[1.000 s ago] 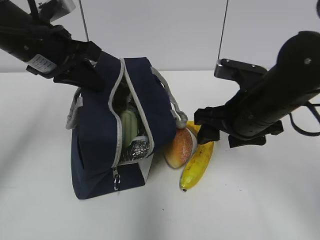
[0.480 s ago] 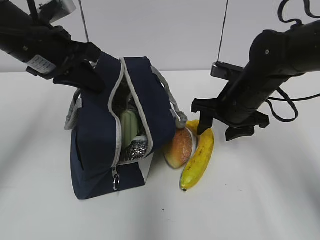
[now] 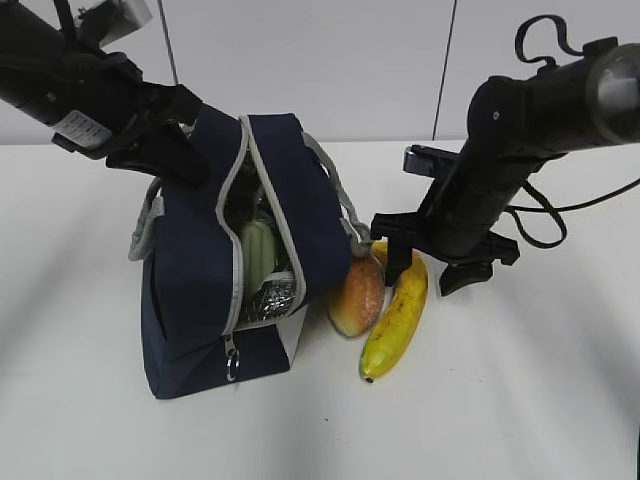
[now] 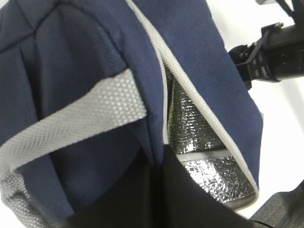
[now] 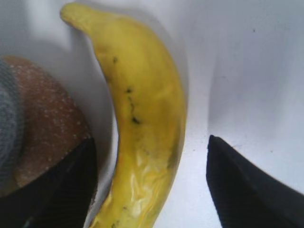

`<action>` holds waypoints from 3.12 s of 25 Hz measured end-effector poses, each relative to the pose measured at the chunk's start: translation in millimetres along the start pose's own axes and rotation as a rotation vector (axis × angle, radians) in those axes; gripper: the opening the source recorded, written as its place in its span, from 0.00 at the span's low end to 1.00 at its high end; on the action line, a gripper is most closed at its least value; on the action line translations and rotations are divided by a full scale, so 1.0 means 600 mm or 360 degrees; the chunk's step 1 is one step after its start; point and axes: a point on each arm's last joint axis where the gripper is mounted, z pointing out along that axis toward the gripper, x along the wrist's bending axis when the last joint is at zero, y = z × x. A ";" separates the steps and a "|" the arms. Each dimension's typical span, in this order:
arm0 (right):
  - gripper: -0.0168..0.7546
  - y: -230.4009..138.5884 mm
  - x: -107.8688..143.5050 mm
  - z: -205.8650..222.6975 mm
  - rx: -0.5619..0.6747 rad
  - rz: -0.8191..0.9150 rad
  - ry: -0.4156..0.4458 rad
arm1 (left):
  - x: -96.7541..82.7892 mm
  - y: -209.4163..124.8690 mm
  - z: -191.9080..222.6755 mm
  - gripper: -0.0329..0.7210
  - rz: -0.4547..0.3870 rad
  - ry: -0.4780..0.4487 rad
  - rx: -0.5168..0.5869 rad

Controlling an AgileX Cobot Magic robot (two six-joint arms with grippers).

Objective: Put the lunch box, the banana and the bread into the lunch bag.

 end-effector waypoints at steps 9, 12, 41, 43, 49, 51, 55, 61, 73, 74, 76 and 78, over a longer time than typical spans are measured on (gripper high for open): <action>0.42 0.007 0.002 0.013 0.0075 -0.0016 -0.0009 | 0.000 0.000 0.000 0.04 0.0002 0.0001 0.0002; 0.39 0.013 0.003 0.004 0.0091 -0.0060 -0.0042 | 0.000 0.000 0.000 0.04 0.0002 0.0002 0.0002; 0.39 0.047 0.182 -0.243 -0.0148 -0.0517 0.0910 | 0.002 -0.002 0.000 0.04 0.0021 0.0018 0.0022; 0.39 0.051 0.185 -0.212 -0.0088 -0.0504 0.0905 | 0.002 -0.002 0.000 0.04 0.0024 0.0021 0.0024; 0.39 0.063 0.174 -0.140 -0.0005 -0.0448 0.0773 | 0.000 -0.003 -0.009 0.04 0.0060 0.0050 0.0015; 0.39 0.065 0.166 -0.126 0.0005 -0.0438 0.0680 | -0.001 -0.003 -0.013 0.04 0.0067 0.0054 0.0011; 0.40 0.067 0.158 -0.116 0.0015 -0.0431 0.0593 | -0.003 -0.002 -0.017 0.04 0.0073 0.0055 0.0000; 0.40 0.055 0.188 -0.113 0.0005 -0.0473 0.0640 | -0.003 -0.002 -0.018 0.04 0.0076 0.0056 -0.0002; 0.74 0.053 0.219 -0.117 -0.0115 -0.0535 0.0773 | -0.003 -0.003 -0.019 0.04 0.0083 0.0065 -0.0002; 0.80 0.053 0.218 -0.117 -0.0111 -0.0540 0.0773 | -0.003 -0.003 -0.019 0.04 0.0083 0.0064 -0.0001; 0.84 0.051 0.215 -0.116 -0.0082 -0.0565 0.0744 | -0.003 -0.003 -0.019 0.04 0.0082 0.0063 -0.0001; 0.82 0.047 0.209 -0.120 -0.0046 -0.0608 0.0691 | -0.003 -0.003 -0.019 0.04 0.0082 0.0063 -0.0001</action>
